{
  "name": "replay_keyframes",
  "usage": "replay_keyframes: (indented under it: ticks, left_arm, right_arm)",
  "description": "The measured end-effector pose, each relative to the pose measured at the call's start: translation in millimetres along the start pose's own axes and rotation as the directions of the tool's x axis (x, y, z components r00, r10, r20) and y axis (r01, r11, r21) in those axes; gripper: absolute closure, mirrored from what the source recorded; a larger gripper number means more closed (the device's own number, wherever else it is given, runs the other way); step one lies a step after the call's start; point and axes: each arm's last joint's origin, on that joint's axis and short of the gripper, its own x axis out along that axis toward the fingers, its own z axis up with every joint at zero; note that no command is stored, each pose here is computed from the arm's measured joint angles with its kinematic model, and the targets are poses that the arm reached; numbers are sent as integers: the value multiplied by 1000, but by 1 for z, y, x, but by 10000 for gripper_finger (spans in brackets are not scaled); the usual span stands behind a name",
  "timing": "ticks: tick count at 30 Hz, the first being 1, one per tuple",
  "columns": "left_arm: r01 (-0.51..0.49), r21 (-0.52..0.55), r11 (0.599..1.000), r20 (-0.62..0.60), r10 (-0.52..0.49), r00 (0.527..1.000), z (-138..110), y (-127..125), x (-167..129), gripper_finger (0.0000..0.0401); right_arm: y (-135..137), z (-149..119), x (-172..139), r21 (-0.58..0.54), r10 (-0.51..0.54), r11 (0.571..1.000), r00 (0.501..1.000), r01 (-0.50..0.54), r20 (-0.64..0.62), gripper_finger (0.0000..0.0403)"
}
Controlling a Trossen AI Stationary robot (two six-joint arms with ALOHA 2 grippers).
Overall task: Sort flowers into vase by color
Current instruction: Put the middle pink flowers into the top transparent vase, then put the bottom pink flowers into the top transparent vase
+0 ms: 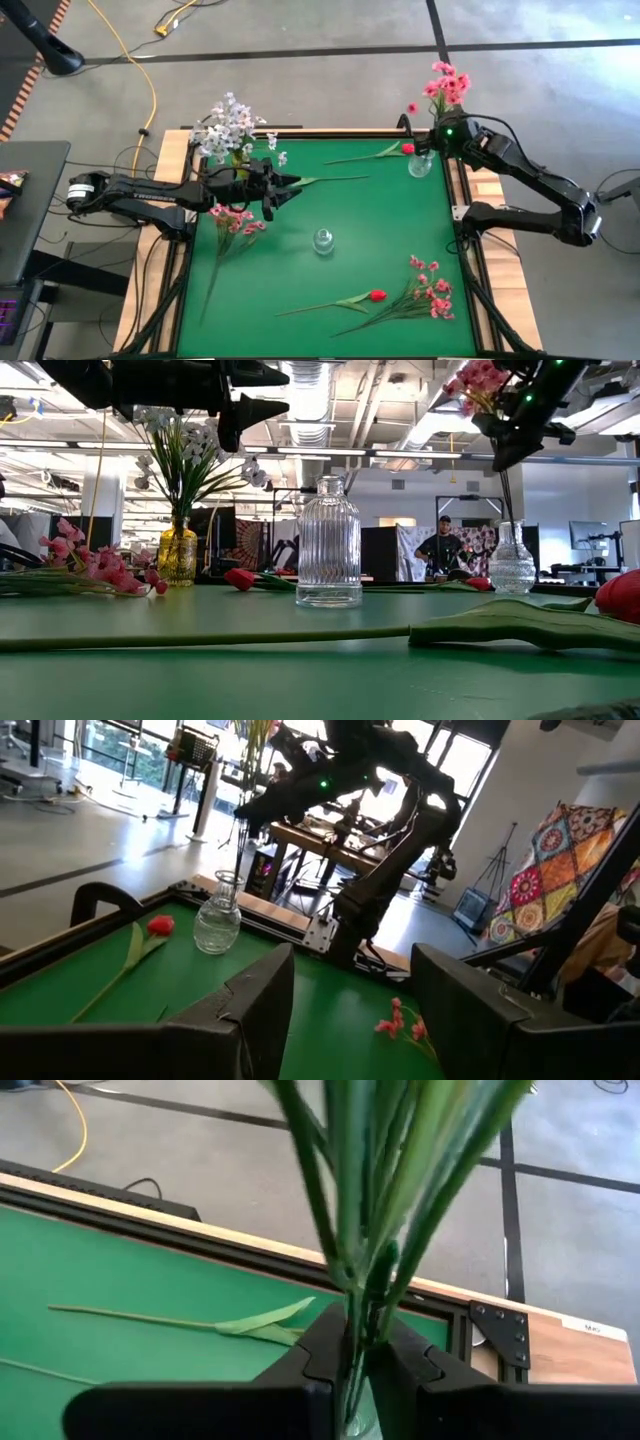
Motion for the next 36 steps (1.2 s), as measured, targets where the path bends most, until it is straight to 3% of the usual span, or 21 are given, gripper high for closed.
replay_keyframes:
  ticks: [8,14,17,26,36]
  left_arm:
    - [0,-1,1000,0,0,1000,0,0,0,211]
    - [0,-1,1000,0,0,1000,0,0,0,211]
    - [0,-1,1000,0,0,1000,0,0,0,211]
    - [0,-1,1000,0,0,1000,0,0,0,211]
    - [7,-1,1000,-3,-7,1000,0,0,0,211]
  right_arm:
    - [0,-1,-1,-4,28,1000,999,-28,-21,259]
    - [0,-11,-1,-24,110,993,983,-115,-147,166]
    - [-1,-17,-2,-16,146,988,963,-154,-228,137]
    - [0,-29,-7,24,292,950,862,-311,-415,127]
    - [10,-33,-17,196,441,896,747,-399,-497,127]
